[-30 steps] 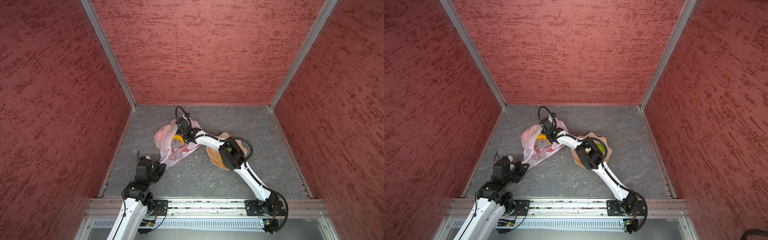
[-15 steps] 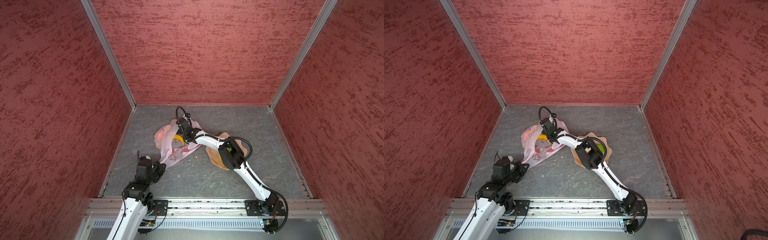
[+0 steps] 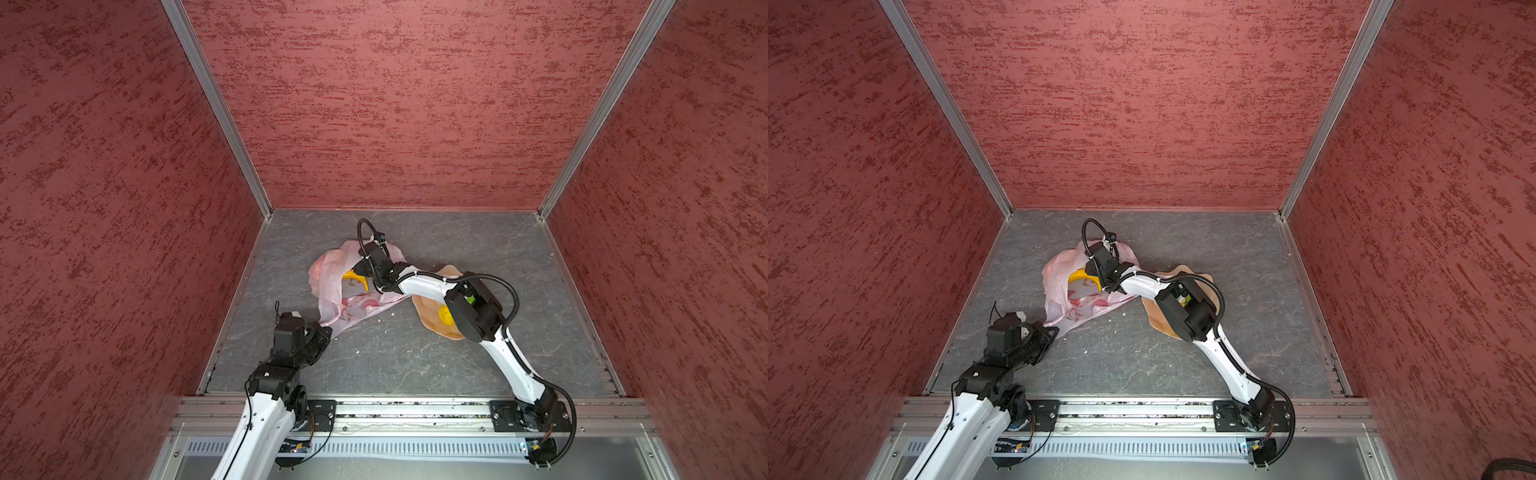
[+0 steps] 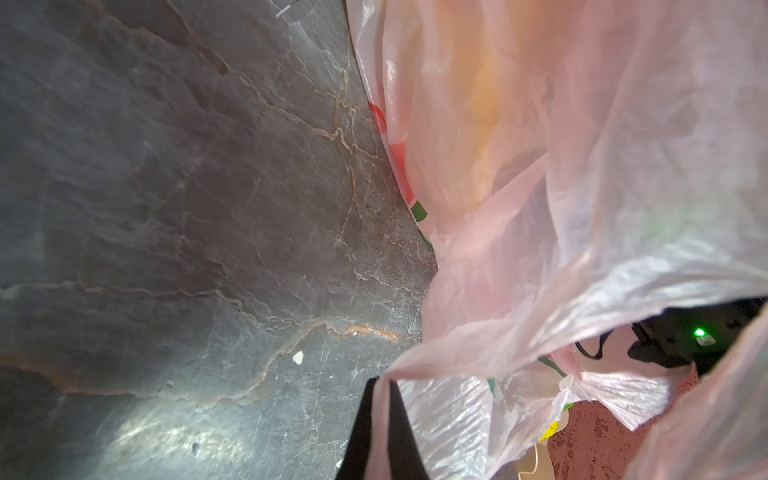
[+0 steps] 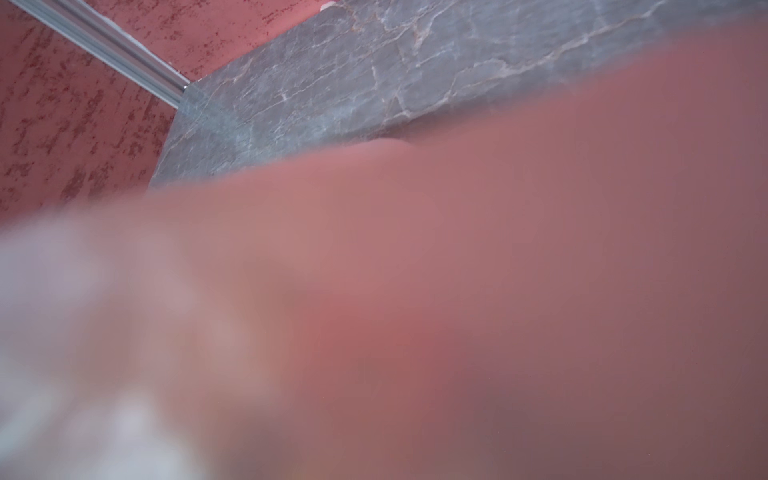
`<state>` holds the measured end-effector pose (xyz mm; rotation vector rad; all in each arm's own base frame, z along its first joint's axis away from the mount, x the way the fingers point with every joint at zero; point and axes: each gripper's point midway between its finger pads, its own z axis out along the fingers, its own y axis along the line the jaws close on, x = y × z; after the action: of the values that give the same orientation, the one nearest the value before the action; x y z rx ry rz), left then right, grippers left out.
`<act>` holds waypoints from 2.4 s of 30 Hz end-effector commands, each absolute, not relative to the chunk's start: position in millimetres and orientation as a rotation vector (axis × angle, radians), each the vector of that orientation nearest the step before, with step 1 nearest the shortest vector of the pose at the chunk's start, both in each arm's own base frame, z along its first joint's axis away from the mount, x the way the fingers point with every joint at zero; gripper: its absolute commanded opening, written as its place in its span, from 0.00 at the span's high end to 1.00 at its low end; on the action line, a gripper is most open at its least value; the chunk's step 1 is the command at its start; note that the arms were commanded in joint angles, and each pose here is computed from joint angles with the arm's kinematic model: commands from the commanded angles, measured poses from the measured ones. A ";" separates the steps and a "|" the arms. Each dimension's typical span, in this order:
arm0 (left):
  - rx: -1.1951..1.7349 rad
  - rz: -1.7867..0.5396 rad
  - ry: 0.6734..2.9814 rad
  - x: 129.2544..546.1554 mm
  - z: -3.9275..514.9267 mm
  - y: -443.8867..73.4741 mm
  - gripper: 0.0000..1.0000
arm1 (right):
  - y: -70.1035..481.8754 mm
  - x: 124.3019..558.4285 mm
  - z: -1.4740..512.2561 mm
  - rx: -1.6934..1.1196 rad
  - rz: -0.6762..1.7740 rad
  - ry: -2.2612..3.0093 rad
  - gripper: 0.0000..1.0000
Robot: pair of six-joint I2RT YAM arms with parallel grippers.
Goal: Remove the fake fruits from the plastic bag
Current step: 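Push the right gripper down into the bag and grasp the red apple, then lift the red apple up out of the bag with the right gripper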
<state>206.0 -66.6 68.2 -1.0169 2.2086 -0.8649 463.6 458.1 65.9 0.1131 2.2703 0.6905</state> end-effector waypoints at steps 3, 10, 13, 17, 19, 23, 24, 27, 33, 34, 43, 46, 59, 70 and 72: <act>-0.974 -0.871 2.150 218.5 85.6 -65.6 1.00 | 468.0 435.8 126.7 0.010 0.802 2.191 0.50; -0.953 -0.881 2.149 223.8 89.6 -68.0 1.00 | 466.3 402.7 141.0 -0.100 0.835 2.222 0.50; -0.949 -0.882 2.144 225.6 91.1 -68.1 1.00 | 466.4 389.4 144.2 -0.150 0.843 2.239 0.50; -0.946 -0.884 2.150 227.8 90.9 -69.2 1.00 | 470.3 369.5 153.8 -0.239 0.869 2.246 0.51; -0.946 -0.885 2.153 228.6 90.4 -69.6 1.00 | 472.1 360.7 158.5 -0.279 0.882 2.252 0.51; -0.943 -0.889 2.149 230.0 91.9 -70.1 1.00 | 473.5 346.8 165.4 -0.336 0.913 2.271 0.51; -0.942 -0.890 2.147 230.3 92.5 -70.2 1.00 | 473.7 343.4 166.6 -0.349 0.917 2.274 0.51; -0.939 -0.890 2.146 230.8 93.7 -70.2 1.00 | 470.7 335.9 171.7 -0.376 0.916 2.279 0.51; -0.943 -0.889 2.151 231.9 92.6 -70.6 1.00 | 461.9 324.3 187.1 -0.414 0.918 2.265 0.51; -0.941 -0.890 2.151 232.2 92.8 -70.8 1.00 | 460.4 322.7 189.1 -0.421 0.914 2.264 0.51; -0.940 -0.895 2.144 232.4 96.6 -70.8 1.00 | 461.3 313.0 197.0 -0.524 0.926 2.257 0.51; -0.938 -0.895 2.139 232.1 98.7 -70.5 1.00 | 464.7 315.6 185.2 -0.539 0.908 2.272 0.51; -0.954 -0.895 2.151 227.2 91.5 -70.6 1.00 | 489.9 326.0 164.5 -0.627 0.922 2.249 0.51; -0.969 -0.888 2.154 223.3 85.2 -69.1 1.00 | 475.7 329.8 205.7 -0.879 0.721 2.035 0.51; -0.965 -0.883 2.160 222.9 84.4 -69.0 1.00 | 476.7 330.3 207.8 -0.907 0.710 1.999 0.51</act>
<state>224.7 -69.5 86.9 -0.9742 2.1505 -0.8985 328.7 477.9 180.9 -0.8264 2.1307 0.7661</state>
